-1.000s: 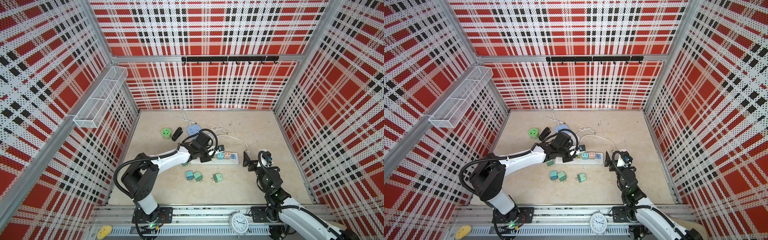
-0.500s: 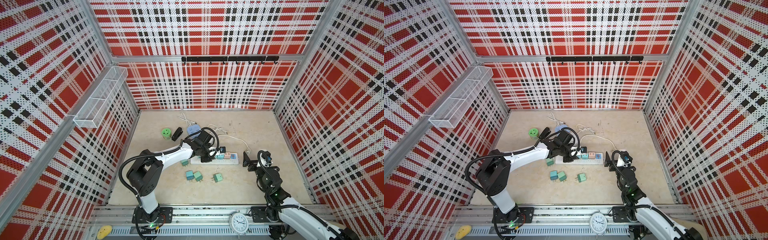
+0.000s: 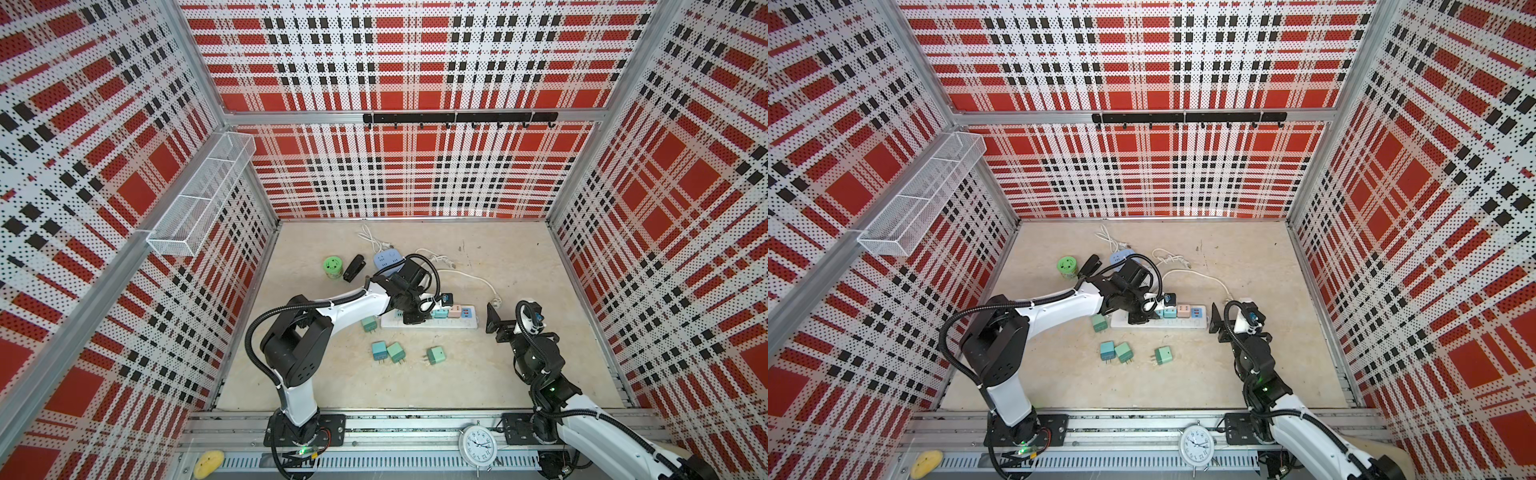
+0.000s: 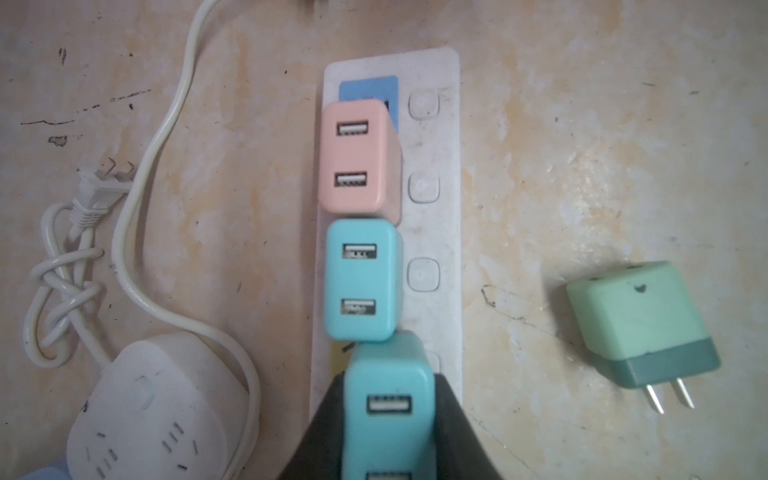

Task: Insert the plug
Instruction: 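Lower the teal adapter into the socket beside the other teal adapter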

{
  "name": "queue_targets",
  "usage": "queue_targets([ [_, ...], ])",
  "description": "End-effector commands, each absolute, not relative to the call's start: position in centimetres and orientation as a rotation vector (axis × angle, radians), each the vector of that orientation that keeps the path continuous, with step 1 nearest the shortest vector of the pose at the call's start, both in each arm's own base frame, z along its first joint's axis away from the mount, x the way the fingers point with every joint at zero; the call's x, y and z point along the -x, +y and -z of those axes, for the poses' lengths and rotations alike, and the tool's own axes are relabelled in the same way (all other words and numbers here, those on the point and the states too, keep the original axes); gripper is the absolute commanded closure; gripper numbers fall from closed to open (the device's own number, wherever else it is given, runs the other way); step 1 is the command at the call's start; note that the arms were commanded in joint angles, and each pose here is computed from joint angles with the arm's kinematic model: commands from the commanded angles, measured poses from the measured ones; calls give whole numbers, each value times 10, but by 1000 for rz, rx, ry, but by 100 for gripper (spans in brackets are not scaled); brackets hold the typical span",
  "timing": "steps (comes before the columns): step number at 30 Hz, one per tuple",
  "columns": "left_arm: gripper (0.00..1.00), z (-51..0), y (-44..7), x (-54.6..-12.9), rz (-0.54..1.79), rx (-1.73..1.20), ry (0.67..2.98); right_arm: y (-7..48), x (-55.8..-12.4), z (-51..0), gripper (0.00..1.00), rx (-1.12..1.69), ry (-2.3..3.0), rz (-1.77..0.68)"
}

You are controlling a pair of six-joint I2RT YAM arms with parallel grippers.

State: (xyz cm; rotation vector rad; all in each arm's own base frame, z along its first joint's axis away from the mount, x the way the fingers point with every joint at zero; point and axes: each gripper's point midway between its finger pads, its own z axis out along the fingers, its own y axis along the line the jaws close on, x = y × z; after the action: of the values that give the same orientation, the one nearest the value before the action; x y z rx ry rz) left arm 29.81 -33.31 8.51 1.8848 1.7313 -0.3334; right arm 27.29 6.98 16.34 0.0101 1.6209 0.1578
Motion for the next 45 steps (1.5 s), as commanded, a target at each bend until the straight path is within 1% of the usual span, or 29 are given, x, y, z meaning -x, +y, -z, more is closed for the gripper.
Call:
queue_targets([
  [1, 100, -88, -338, -305, 340, -1885, 1705, 70, -274, -179, 0, -37, 1565, -185],
  [15, 100, -78, -327, -312, 334, -1879, 1764, 69, -274, -178, 0, -37, 1568, -188],
  [22, 100, -71, -325, -307, 369, -1917, 1786, 69, -274, -179, 0, -38, 1566, -188],
  [28, 100, -58, -321, -308, 397, -1944, 1854, 69, -275, -179, 0, -39, 1568, -189],
  [38, 100, -38, -310, -313, 328, -1985, 1926, 69, -275, -179, 0, -39, 1569, -189],
  [45, 100, -31, -311, -315, 296, -2004, 1946, 69, -275, -179, 0, -41, 1570, -188],
])
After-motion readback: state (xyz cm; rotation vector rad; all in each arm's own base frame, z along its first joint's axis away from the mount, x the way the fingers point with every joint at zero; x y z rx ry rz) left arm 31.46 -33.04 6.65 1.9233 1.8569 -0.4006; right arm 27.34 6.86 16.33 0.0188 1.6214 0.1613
